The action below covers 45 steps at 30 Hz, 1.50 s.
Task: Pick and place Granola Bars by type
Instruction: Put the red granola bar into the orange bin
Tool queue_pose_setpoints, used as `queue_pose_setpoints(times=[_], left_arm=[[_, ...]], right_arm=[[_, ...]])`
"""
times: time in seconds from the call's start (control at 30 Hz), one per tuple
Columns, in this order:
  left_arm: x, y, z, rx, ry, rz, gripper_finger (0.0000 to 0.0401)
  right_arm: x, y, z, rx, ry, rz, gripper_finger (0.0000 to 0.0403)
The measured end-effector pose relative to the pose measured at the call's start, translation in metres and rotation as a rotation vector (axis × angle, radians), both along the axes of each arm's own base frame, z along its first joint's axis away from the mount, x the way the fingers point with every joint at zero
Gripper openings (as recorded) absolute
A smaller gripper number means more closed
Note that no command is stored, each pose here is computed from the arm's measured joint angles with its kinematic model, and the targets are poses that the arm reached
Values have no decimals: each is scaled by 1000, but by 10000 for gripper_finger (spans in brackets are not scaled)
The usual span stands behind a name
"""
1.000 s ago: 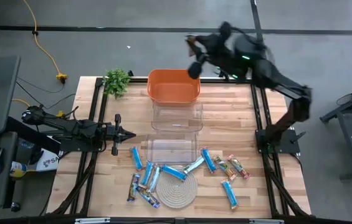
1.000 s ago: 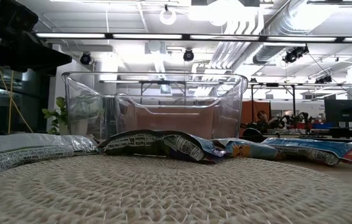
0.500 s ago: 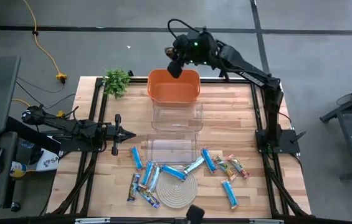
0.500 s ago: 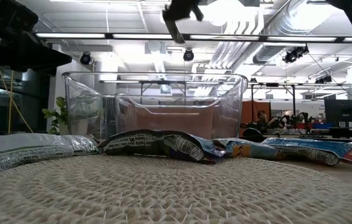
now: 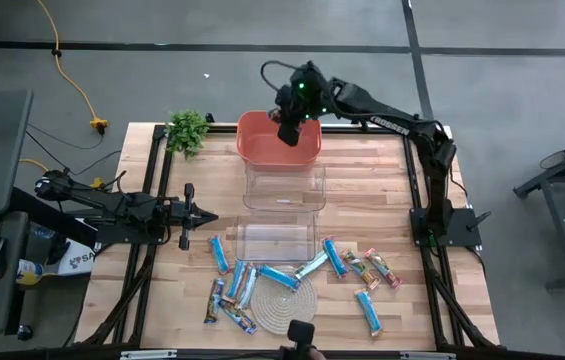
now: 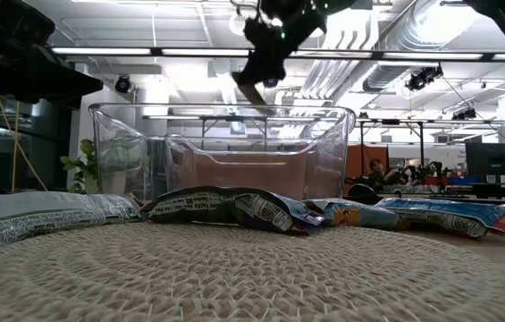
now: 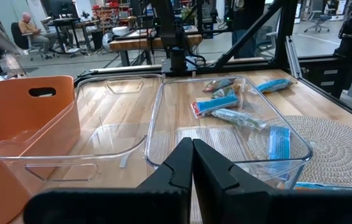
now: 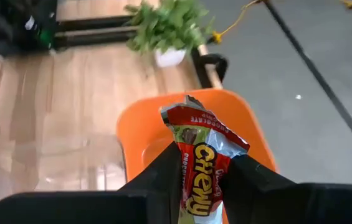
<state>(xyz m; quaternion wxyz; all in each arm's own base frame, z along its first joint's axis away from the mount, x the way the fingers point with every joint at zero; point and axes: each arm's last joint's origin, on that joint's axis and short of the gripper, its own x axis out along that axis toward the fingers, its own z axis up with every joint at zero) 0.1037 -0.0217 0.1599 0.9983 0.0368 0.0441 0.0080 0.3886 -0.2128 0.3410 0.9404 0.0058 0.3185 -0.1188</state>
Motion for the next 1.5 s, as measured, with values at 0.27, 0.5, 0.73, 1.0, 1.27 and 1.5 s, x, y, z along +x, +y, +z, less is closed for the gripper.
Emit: queue_pose_setpoints(times=[0.27,0.5,0.73,1.0,1.27,1.5], left_arm=[[0,0,0,0,0,0,7],[0,0,0,0,0,0,7],[0,0,0,0,0,1,7],[0,0,0,0,0,0,7],[0,0,0,0,0,0,7],[0,0,0,0,0,0,7]], right_arm=[[0,-4,-61,16,54,-15,74],[-11,-14,-92,89,76,-92,74],[-21,-14,-111,165,137,-135,74],[-24,-11,-117,196,172,-125,74],[-24,-11,-117,214,169,-124,102],[-23,-10,-117,224,166,-132,140]])
